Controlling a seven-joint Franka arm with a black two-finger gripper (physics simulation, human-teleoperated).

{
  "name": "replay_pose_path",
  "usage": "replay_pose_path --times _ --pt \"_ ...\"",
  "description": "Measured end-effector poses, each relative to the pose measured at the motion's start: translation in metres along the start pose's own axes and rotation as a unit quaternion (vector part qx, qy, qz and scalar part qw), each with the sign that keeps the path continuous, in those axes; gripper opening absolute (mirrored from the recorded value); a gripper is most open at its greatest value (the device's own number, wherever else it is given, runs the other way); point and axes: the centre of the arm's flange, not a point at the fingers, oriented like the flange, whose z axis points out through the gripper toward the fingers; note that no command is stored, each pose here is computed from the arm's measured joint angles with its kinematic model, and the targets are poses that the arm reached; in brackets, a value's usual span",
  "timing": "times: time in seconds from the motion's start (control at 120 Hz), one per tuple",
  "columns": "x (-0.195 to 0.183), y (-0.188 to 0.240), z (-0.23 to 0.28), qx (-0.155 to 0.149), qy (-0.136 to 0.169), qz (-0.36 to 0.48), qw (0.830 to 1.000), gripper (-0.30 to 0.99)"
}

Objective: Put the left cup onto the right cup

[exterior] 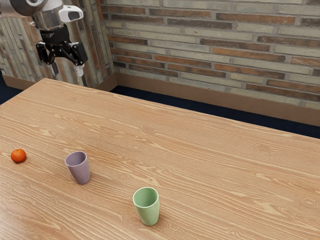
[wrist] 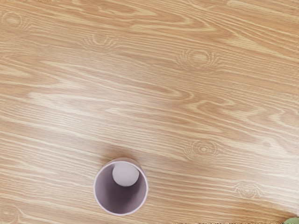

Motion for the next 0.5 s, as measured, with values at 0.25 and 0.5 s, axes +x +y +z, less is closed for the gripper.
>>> replay_pose_path --times 0.25,0.5 --pt "-0.001 0.034 0.006 0.002 -0.004 0.038 0.999 0.67" --pt "0.004 0.009 0.076 0.012 -0.036 0.029 0.999 0.67"
